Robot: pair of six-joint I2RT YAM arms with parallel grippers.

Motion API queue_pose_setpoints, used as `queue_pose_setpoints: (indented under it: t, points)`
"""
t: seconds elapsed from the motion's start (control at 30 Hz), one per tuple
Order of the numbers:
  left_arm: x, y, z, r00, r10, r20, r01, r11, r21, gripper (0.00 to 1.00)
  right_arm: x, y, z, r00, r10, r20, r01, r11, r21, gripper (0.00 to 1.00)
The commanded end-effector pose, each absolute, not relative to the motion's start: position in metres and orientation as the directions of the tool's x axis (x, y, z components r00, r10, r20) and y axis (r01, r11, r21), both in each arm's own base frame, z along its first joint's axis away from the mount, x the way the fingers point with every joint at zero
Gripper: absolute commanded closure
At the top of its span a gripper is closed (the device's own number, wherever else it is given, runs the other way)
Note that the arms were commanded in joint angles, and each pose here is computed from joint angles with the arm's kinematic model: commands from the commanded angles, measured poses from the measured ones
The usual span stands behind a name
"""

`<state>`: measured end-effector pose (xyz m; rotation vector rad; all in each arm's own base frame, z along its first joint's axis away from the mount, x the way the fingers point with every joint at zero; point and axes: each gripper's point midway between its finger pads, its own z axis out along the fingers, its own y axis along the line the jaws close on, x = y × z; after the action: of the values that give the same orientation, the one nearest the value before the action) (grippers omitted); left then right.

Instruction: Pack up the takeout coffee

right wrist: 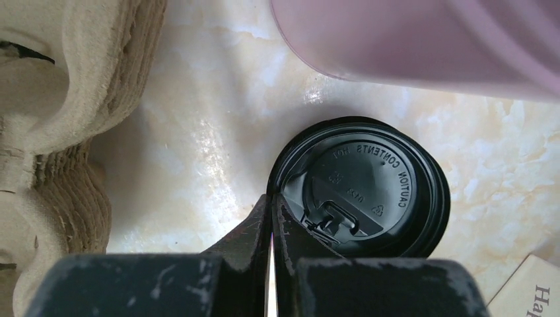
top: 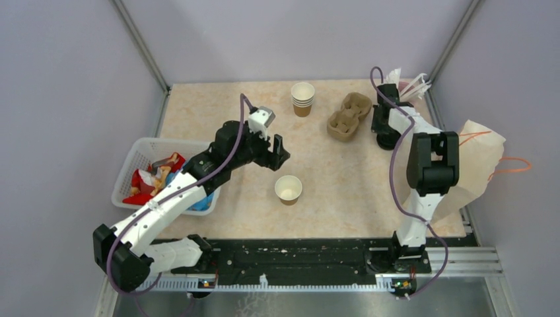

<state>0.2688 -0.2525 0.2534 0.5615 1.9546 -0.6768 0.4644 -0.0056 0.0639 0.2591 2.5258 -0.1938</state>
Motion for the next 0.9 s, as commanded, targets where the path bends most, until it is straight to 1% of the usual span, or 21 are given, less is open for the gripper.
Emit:
queue_pose_setpoints:
  t: [0.0, 0.1, 0.27, 0.37, 0.43, 0.5, 0.6, 0.67, 0.73, 0.8, 0.87]
  points:
    - [0.275, -0.26, 0.284, -0.379, 0.071, -0.923, 0.658, 0.722, -0.214, 0.17, 0.475, -0.011, 0.114, -0.739, 0.147, -0.657, 0.249, 0.966, -0.064, 1.0]
    - [0.275, -0.262, 0.29, -0.384, 0.059, -0.921, 0.657, 0.718, -0.228, 0.16, 0.465, -0.01, 0.131, -0.715, 0.164, -0.68, 0.258, 0.965, -0.039, 1.0]
    - [0.276, -0.265, 0.309, -0.427, -0.001, -0.904, 0.623, 0.725, -0.294, 0.13, 0.445, 0.006, 0.161, -0.689, 0.204, -0.695, 0.227, 0.972, 0.06, 1.0]
    - [0.271, -0.269, 0.326, -0.465, -0.073, -0.882, 0.603, 0.703, -0.376, 0.1, 0.431, 0.032, 0.19, -0.675, 0.245, -0.696, 0.149, 0.969, 0.196, 1.0]
    - [0.266, -0.273, 0.34, -0.508, -0.143, -0.849, 0.582, 0.67, -0.461, 0.08, 0.417, 0.065, 0.212, -0.68, 0.274, -0.68, 0.032, 0.938, 0.346, 1.0]
    - [0.26, -0.278, 0.355, -0.556, -0.21, -0.804, 0.56, 0.62, -0.549, 0.06, 0.398, 0.102, 0.239, -0.701, 0.31, -0.642, -0.091, 0.854, 0.512, 1.0]
    - [0.249, -0.286, 0.375, -0.629, -0.299, -0.718, 0.528, 0.513, -0.677, 0.02, 0.361, 0.158, 0.282, -0.741, 0.37, -0.561, -0.213, 0.662, 0.719, 1.0]
    - [0.243, -0.288, 0.386, -0.678, -0.355, -0.644, 0.49, 0.435, -0.756, 0.02, 0.338, 0.192, 0.313, -0.753, 0.39, -0.531, -0.282, 0.538, 0.795, 1.0]
    - [0.241, -0.287, 0.391, -0.721, -0.405, -0.562, 0.432, 0.372, -0.822, 0.02, 0.314, 0.224, 0.341, -0.777, 0.413, -0.476, -0.317, 0.397, 0.861, 1.0]
    - [0.241, -0.282, 0.395, -0.747, -0.445, -0.493, 0.382, 0.319, -0.867, 0.02, 0.292, 0.252, 0.367, -0.804, 0.422, -0.419, -0.341, 0.249, 0.906, 1.0]
    - [0.242, -0.274, 0.395, -0.759, -0.488, -0.432, 0.333, 0.28, -0.9, 0.02, 0.274, 0.274, 0.386, -0.83, 0.421, -0.367, -0.342, 0.138, 0.93, 1.0]
